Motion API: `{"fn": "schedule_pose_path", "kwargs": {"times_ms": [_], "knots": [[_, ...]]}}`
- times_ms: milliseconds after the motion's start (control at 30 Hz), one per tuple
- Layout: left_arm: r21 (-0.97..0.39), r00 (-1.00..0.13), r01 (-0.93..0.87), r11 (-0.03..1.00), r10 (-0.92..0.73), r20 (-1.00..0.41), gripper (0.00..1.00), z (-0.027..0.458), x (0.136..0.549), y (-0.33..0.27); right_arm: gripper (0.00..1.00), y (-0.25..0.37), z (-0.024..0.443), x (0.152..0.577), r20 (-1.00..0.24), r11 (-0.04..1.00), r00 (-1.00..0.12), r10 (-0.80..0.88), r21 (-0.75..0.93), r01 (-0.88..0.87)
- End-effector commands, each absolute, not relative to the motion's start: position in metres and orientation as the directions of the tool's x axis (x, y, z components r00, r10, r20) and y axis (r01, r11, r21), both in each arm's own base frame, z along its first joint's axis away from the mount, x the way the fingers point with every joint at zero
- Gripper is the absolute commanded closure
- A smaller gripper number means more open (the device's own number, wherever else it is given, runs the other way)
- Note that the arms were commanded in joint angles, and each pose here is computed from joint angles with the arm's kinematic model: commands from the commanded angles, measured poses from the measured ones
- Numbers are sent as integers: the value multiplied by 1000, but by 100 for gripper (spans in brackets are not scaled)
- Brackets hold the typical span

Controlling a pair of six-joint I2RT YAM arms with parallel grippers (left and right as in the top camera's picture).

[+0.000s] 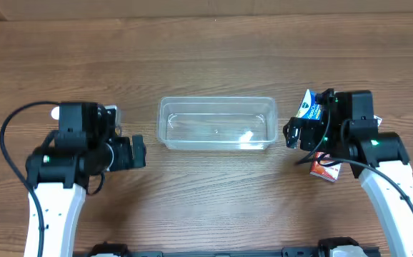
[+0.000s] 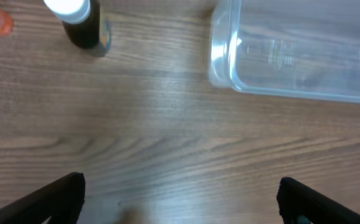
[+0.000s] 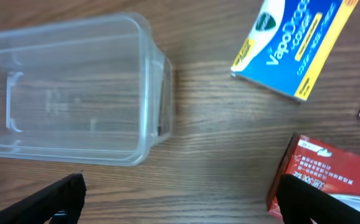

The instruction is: Pack container

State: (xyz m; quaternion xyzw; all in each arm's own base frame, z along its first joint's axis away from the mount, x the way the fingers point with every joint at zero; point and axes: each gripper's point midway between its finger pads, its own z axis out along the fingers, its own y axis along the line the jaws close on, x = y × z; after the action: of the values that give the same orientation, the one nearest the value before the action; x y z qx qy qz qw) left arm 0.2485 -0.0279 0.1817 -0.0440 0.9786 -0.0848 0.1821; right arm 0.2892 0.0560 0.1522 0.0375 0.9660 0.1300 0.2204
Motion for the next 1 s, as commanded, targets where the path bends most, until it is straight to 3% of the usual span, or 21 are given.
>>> {"fn": "schedule_pose_path", "kwargs": {"times_ms": [0,200,367,600,667,867,967], "knots": [[-193,-917,-54,980,-125,-380,0,200,261,-29,0,50,164,296,-443,967,-881,166,250,56],[-92,-855,-206,974,-225,-467,0,233,295,20,0,4,159,291,-386,920,-844,372,274,280],[-49,-927,-224,973,-228,-299,0,168,337,39,0,3,159,291,-387,919,-842,375,274,283],[-30,-959,-200,979,-202,-201,0,99,371,44,0,2,159,291,-390,919,-841,375,274,283],[-1,-964,-205,979,-202,-175,7,85,372,49,0,2,160,292,-390,919,-841,375,274,282],[27,-969,-209,978,-203,-143,52,72,370,53,0,2,159,292,-390,919,-841,375,274,282],[65,-967,-216,974,-204,-155,64,73,372,60,0,2,159,292,-389,919,-841,375,274,283]]}}
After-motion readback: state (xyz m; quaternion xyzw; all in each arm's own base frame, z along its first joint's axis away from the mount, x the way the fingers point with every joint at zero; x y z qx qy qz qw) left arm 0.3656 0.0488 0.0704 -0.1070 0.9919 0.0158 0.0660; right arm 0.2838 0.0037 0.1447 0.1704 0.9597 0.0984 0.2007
